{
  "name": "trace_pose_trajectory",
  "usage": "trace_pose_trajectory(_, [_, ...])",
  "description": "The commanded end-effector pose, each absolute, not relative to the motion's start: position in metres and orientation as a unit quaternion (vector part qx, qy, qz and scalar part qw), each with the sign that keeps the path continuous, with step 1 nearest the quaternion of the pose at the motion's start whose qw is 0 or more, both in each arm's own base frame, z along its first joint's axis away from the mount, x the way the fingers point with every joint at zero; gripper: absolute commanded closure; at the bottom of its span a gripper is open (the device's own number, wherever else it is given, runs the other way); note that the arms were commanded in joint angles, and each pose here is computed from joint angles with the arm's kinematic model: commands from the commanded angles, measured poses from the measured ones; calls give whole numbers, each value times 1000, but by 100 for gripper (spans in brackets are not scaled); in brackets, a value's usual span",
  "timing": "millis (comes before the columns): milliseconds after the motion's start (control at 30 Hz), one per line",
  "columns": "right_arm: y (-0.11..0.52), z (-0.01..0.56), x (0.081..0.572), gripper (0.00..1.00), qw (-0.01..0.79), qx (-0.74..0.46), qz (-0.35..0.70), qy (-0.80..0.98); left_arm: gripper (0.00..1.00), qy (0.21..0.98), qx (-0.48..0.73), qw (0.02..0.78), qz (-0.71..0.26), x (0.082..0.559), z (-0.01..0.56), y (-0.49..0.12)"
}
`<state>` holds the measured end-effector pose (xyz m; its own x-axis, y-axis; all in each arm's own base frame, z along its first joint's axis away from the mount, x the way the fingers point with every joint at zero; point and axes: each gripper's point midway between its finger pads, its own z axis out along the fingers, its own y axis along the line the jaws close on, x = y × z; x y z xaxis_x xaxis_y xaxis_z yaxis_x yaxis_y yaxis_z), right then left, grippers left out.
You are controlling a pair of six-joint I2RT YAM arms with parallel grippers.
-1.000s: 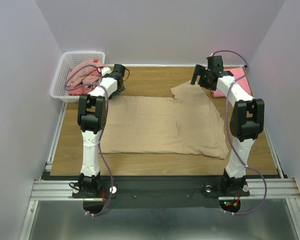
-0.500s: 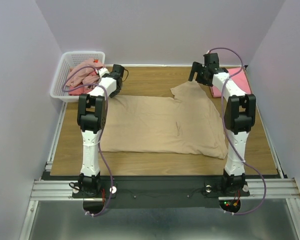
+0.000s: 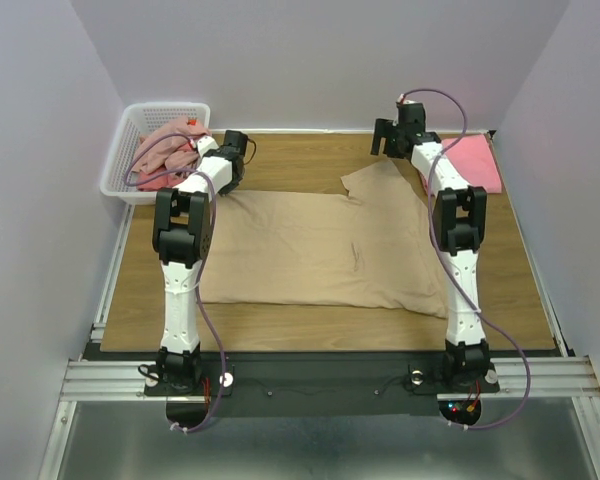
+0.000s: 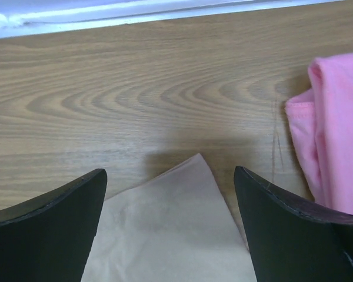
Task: Fold and stack the t-shirts
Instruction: Fold the tshirt
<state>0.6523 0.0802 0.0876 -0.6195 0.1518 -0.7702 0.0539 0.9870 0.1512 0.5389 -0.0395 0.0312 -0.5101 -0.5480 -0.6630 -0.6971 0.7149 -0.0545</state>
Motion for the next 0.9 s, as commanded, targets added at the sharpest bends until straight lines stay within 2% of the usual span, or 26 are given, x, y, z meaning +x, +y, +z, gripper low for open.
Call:
trace_pose_trajectory(0, [92, 89, 671, 7, 464, 9, 36, 885, 100, 872, -354, 317, 116, 522, 29, -38])
trace_pose_trajectory(200, [99, 67, 668, 19, 457, -30, -45, 888, 100, 873, -351, 318, 114, 521, 31, -39])
trace_pose_trajectory(300, [101, 57, 666, 31, 450, -40, -63, 890, 100, 874, -350, 319, 112, 520, 32, -40])
trace_pose_trajectory(367, [102, 51, 664, 43, 445, -31, -58, 893, 100, 874, -350, 319, 110, 520, 32, -40])
trace_pose_trajectory(400, [103, 51, 664, 43, 446, -32, -54, 893, 100, 874, -349, 319, 110, 520, 32, -40])
trace_pose_trajectory(433, [106, 48, 664, 50, 444, -36, -48, 894, 100, 874, -348, 320, 109, 520, 34, -41])
trace_pose_trajectory(600, [109, 51, 667, 66, 450, -22, -36, 892, 100, 875, -347, 320, 110, 518, 34, -40])
trace_pose_trajectory(767, [106, 69, 668, 100, 462, -21, -43, 885, 100, 875, -344, 324, 102, 518, 41, -43])
trace_pose_trajectory(867, [109, 85, 663, 100, 468, -27, -34, 883, 100, 874, -344, 330, 97, 515, 46, -46])
